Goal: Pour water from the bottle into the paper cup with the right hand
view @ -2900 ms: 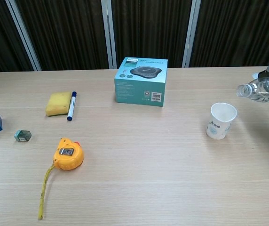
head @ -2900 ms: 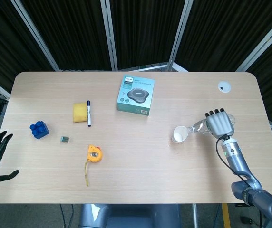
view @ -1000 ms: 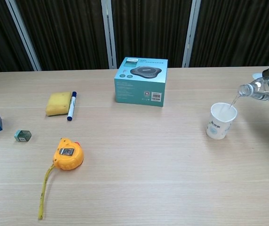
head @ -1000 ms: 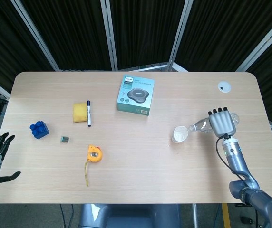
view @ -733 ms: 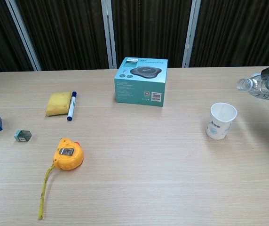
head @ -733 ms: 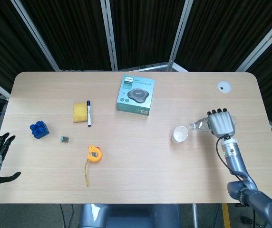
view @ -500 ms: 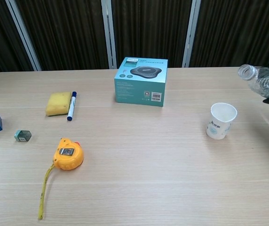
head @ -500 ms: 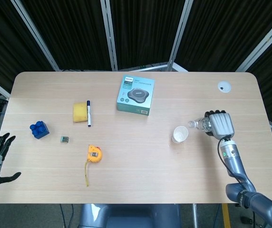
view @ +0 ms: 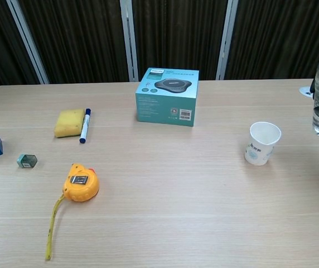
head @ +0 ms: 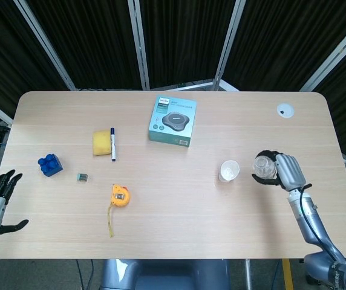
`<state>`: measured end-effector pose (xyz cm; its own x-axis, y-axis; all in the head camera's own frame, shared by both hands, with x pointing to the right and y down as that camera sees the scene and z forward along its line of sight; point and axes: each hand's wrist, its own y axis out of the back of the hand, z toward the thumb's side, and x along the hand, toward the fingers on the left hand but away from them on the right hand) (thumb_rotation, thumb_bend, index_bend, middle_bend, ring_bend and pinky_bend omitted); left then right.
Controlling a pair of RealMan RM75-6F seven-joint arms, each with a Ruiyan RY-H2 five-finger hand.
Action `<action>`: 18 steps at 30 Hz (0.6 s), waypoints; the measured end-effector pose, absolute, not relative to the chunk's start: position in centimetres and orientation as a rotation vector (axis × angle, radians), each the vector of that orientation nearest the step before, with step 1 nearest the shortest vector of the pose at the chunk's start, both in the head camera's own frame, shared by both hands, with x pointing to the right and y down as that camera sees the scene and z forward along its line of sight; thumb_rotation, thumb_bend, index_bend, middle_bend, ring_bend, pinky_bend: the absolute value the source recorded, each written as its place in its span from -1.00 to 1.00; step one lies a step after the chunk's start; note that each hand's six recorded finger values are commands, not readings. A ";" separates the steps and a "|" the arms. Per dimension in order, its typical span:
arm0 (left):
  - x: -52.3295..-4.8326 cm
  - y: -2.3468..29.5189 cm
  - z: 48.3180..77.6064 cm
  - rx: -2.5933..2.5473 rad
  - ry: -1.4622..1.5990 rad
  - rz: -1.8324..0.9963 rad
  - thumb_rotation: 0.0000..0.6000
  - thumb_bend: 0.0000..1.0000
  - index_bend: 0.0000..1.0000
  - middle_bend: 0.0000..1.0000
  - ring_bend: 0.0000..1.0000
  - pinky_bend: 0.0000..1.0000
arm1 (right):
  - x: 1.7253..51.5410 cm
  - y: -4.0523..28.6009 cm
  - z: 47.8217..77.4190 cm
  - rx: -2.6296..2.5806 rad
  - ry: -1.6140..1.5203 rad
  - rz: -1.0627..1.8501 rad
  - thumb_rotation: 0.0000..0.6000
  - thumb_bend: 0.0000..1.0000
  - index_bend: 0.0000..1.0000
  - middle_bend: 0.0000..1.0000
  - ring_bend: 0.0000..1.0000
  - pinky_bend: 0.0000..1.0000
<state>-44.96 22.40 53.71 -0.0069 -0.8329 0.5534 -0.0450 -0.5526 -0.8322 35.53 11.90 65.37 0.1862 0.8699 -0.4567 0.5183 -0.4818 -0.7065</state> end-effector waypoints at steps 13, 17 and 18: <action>-44.9 22.6 54.1 -1.649 0.900 -1.639 1.00 -1.00 -1.00 -1.00 -1.00 -1.00 | 30.7 16.4 65.3 -2.547 -1.223 1.041 1.00 0.39 -0.05 0.17 -0.10 -0.06; -45.0 22.6 54.3 -1.648 0.893 -1.654 1.00 -1.00 -1.00 -1.00 -1.00 -1.00 | 28.7 17.5 66.7 -2.608 -1.104 1.004 1.00 0.39 -0.05 0.17 -0.10 -0.06; -45.0 22.6 54.4 -1.646 0.892 -1.657 1.00 -1.00 -1.00 -1.00 -1.00 -1.00 | 27.9 17.7 67.0 -2.621 -1.079 0.987 1.00 0.39 -0.05 0.17 -0.10 -0.06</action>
<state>-45.04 22.60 54.41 -0.0207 -0.8197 0.5724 -0.0267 -0.5718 -0.8199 27.94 17.72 67.02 0.5276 0.6706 -0.5215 0.5789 -0.7331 -0.3569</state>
